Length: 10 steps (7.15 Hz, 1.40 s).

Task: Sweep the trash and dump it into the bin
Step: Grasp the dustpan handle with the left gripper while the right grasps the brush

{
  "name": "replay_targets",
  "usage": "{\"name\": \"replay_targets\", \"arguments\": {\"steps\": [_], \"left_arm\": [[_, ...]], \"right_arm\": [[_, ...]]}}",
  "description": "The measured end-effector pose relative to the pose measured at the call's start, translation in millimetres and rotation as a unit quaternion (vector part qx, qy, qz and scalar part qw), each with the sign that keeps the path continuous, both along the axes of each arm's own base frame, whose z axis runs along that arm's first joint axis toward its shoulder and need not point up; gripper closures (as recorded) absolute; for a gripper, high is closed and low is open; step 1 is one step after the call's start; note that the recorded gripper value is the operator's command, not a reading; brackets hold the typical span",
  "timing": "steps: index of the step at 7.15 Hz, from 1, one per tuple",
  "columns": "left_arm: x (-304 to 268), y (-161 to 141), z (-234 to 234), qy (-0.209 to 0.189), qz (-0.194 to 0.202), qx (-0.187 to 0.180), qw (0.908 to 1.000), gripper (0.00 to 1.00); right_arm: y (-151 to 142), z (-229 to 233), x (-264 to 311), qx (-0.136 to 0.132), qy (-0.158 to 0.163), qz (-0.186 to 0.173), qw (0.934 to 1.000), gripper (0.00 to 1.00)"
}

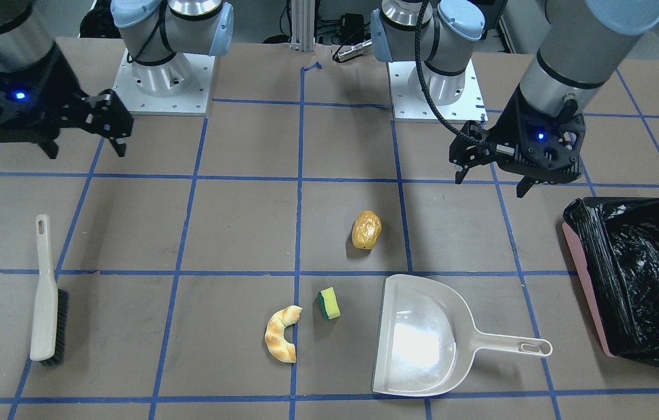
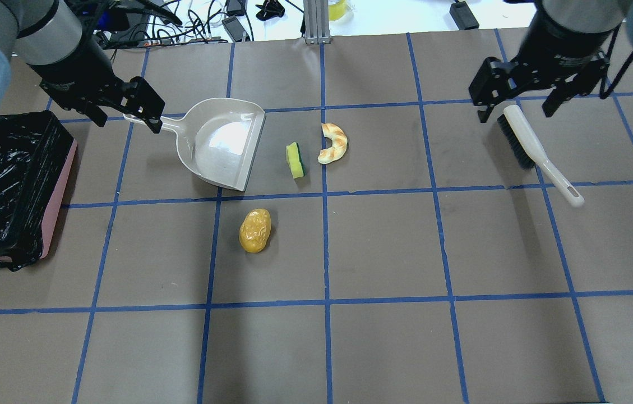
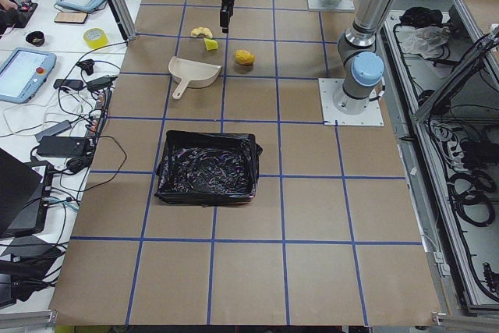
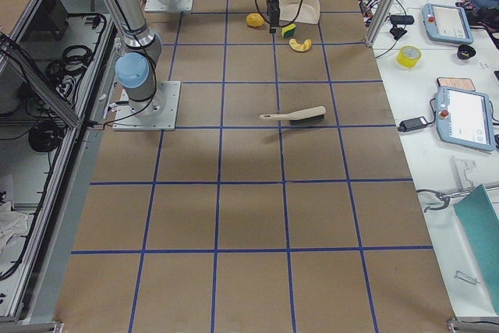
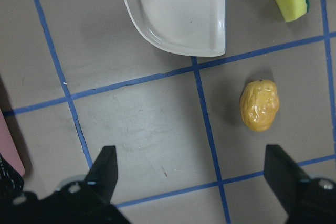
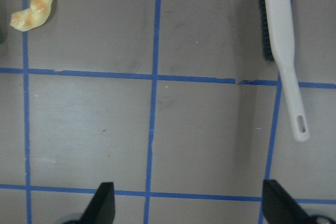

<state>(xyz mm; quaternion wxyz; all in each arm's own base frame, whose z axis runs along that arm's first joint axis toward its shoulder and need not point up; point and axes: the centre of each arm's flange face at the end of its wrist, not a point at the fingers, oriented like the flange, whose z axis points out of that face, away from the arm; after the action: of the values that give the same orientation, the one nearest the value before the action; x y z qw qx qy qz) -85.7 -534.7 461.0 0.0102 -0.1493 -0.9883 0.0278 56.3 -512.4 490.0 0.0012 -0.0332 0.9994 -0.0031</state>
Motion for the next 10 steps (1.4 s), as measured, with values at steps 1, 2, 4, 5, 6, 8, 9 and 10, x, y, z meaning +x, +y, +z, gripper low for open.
{"name": "replay_targets", "arguments": {"steps": [1, 2, 4, 5, 6, 8, 9, 10], "left_arm": [[2.1, -14.2, -16.1, -0.004, -0.072, -0.001, 0.9974, 0.00], [7.1, -29.4, -31.1, -0.008, -0.151, -0.008, 0.9885, 0.00], [29.3, -56.7, -66.4, -0.017, -0.289, -0.010, 0.9573, 0.00], [41.0, -65.7, -86.5, -0.020, -0.326, 0.005, 0.9453, 0.00], [49.9, -73.6, -102.8, -0.030, -0.350, 0.020, 0.9361, 0.00], [59.1, -98.9, -127.0, -0.062, -0.428, 0.000, 0.9019, 0.02], [61.4, -110.2, -138.6, -0.073, -0.473, -0.009, 0.8782, 0.02], [63.2, -121.0, -149.2, -0.082, -0.510, -0.018, 0.8562, 0.02]], "right_arm": [[-17.3, -18.3, -42.8, 0.001, -0.001, 0.011, 0.9999, 0.00], [-36.6, -42.6, -74.3, -0.008, 0.003, 0.042, 0.9991, 0.00], [-56.1, -78.6, -111.1, -0.027, 0.020, 0.128, 0.9912, 0.00], [-55.7, -90.2, -118.7, -0.023, 0.022, 0.159, 0.9867, 0.00], [-52.9, -106.3, -121.0, -0.011, 0.017, 0.186, 0.9824, 0.00], [-52.4, -143.9, -124.1, 0.013, 0.003, 0.206, 0.9784, 0.00], [-54.8, -161.5, -130.2, 0.024, -0.003, 0.205, 0.9785, 0.00], [-57.3, -179.8, -144.5, 0.036, -0.011, 0.195, 0.9802, 0.00]]}}
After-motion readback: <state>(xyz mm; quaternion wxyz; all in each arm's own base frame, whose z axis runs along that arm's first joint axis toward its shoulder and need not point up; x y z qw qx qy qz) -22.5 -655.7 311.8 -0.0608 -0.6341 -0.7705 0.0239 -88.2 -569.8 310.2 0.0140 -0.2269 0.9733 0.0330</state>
